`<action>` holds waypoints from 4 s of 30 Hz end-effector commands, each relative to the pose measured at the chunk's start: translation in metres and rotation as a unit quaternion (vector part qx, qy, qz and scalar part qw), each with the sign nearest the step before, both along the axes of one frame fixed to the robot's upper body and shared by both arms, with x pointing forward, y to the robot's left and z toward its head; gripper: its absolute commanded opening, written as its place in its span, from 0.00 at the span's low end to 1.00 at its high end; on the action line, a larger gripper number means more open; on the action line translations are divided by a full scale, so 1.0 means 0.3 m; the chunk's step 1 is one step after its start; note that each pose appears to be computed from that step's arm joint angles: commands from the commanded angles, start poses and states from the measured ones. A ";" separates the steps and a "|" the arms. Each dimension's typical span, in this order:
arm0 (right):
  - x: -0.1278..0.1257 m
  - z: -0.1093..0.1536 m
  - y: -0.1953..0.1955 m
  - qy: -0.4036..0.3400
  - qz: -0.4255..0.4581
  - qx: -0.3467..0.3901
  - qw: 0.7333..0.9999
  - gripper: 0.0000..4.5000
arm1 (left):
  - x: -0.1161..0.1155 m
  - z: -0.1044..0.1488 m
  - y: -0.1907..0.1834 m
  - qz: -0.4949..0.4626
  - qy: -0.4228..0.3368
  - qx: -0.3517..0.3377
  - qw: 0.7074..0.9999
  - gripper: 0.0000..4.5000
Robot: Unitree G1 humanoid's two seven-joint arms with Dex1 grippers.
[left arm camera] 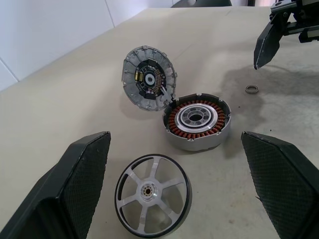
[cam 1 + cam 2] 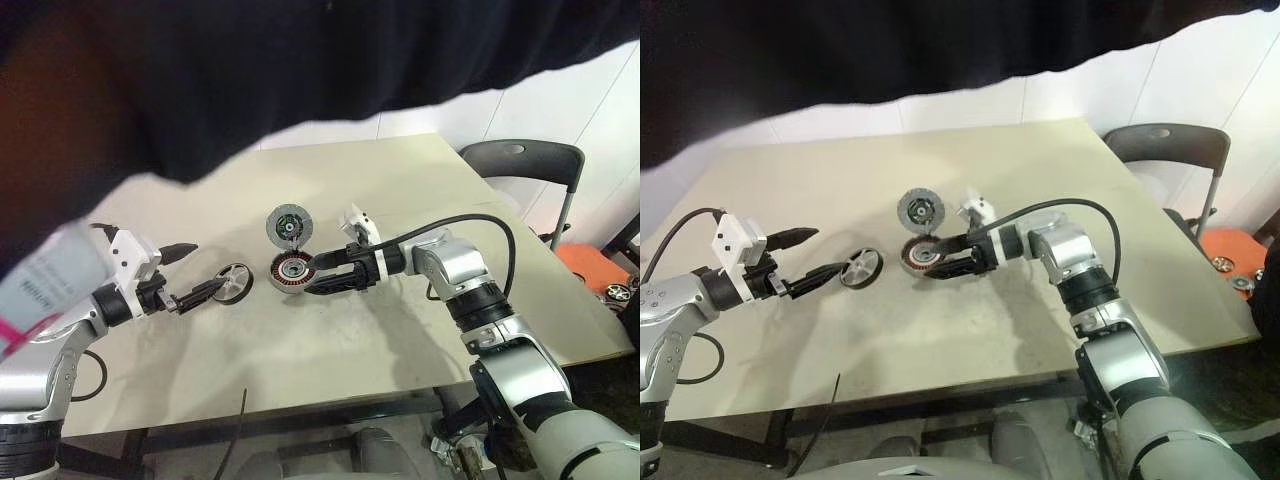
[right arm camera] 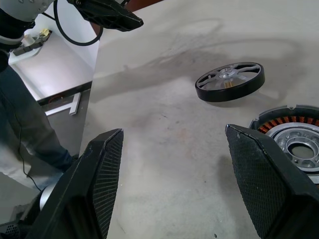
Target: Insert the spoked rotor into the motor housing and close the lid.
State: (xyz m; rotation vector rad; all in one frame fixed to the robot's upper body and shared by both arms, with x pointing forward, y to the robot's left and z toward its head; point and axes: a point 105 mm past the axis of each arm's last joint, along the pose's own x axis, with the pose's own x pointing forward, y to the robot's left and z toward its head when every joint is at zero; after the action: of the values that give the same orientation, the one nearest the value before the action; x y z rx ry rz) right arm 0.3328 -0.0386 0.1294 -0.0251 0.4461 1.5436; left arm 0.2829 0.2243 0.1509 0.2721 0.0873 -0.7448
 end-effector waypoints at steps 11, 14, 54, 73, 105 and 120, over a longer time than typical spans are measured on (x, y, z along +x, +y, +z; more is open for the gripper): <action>0.009 0.058 0.012 -0.027 0.011 0.011 1.000 0.76 | 0.005 0.030 -0.002 -0.001 -0.021 0.004 1.000 0.99; 0.012 0.059 0.010 -0.028 0.010 0.010 0.999 0.76 | 0.005 0.030 -0.002 -0.001 -0.022 0.004 1.000 0.99; 0.000 0.052 0.009 -0.020 0.013 0.009 1.000 0.76 | -0.004 0.019 -0.007 0.000 -0.018 0.001 1.000 0.99; -0.003 0.051 0.007 -0.016 0.015 0.009 1.000 0.76 | -0.003 0.020 -0.008 -0.003 -0.016 0.000 1.000 0.99; 0.052 -0.039 -0.004 -0.009 -0.068 0.014 0.998 0.76 | 0.020 -0.115 -0.061 0.009 0.024 -0.041 0.999 0.99; 0.017 -0.051 0.018 -0.012 -0.040 0.001 0.999 0.76 | -0.013 -0.084 -0.098 0.002 0.016 -0.047 0.999 0.99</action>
State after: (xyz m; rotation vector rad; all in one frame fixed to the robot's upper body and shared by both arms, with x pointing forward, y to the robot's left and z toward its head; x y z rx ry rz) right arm 0.3409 -0.0377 0.1066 0.0154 0.4562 1.4339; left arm 0.2788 0.1967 0.1149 0.1574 0.1230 -0.7532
